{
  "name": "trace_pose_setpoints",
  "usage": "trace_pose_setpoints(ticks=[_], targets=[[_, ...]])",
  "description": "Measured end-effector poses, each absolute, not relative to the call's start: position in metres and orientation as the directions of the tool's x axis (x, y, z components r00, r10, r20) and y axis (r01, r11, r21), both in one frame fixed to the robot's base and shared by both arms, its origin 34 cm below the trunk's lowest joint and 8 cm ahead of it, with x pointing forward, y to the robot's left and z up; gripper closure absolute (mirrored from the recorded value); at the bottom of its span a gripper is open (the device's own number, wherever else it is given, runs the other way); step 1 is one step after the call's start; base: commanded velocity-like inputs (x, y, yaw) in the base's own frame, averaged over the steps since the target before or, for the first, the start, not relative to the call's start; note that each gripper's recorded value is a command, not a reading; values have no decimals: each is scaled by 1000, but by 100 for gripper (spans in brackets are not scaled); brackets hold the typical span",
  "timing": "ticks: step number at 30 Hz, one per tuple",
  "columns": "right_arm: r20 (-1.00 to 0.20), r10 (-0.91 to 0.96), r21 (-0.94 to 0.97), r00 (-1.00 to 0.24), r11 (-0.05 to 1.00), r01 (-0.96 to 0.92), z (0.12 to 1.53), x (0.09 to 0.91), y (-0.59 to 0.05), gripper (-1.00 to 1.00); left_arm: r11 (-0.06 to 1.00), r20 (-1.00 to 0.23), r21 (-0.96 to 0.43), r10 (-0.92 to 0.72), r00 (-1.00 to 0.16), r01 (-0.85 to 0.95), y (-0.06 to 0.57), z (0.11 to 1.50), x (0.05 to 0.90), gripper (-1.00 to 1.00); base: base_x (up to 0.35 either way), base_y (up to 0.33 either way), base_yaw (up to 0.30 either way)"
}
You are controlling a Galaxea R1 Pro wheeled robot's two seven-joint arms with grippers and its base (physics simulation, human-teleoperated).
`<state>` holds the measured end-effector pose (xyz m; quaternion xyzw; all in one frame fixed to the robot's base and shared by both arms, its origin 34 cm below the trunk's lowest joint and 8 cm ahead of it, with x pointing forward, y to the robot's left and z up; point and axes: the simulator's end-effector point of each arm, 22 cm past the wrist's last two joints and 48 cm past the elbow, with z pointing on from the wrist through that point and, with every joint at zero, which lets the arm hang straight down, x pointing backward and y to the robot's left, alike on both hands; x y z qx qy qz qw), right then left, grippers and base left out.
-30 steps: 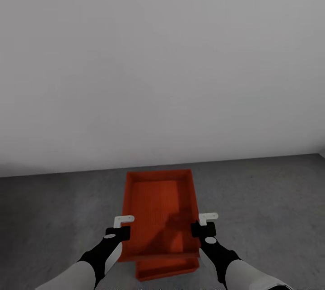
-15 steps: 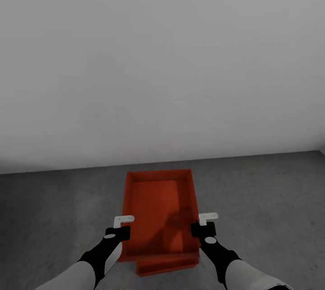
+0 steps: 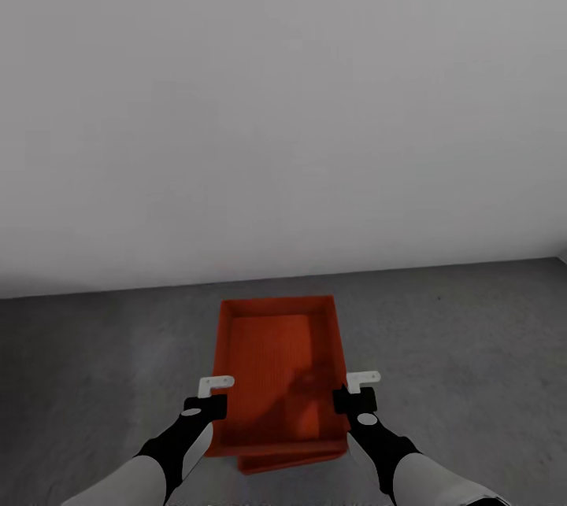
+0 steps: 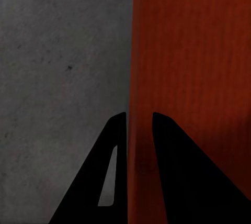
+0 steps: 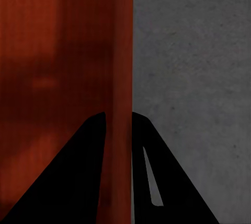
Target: Move the two storage containers from the living room to the garage. In the garage, place one container on the floor and stack the other container on top of it (either order is fine).
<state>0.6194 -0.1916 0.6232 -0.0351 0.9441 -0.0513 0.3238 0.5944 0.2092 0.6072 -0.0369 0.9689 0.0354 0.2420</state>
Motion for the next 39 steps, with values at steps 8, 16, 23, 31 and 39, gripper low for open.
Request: trace_pose_setpoints(ticks=[8, 16, 23, 31, 39], targets=[[-598, -99, -119, -796, 992, -34, 617, 615, -192, 100, 995, -460, 52, -54, -886, -88, 209, 601, 590, 100, 0, 0, 0], [-587, -99, -119, -803, 992, -36, 611, 611, -192, 100, 995, -449, 53, -54, -892, -87, 209, 595, 586, 100, 0, 0, 0], [-578, -99, -118, -810, 992, -37, 605, 607, -191, 100, 995, -439, 54, -54, -897, -86, 209, 590, 582, 100, 0, 0, 0], [-570, -98, -117, -816, 992, -38, 601, 604, -192, 100, 995, -430, 56, -53, -901, -85, 209, 586, 579, 100, 0, 0, 0], [-569, -98, -117, -816, 992, -38, 601, 604, -191, 100, 995, -429, 55, -53, -902, -85, 209, 586, 578, 100, 0, 0, 0]])
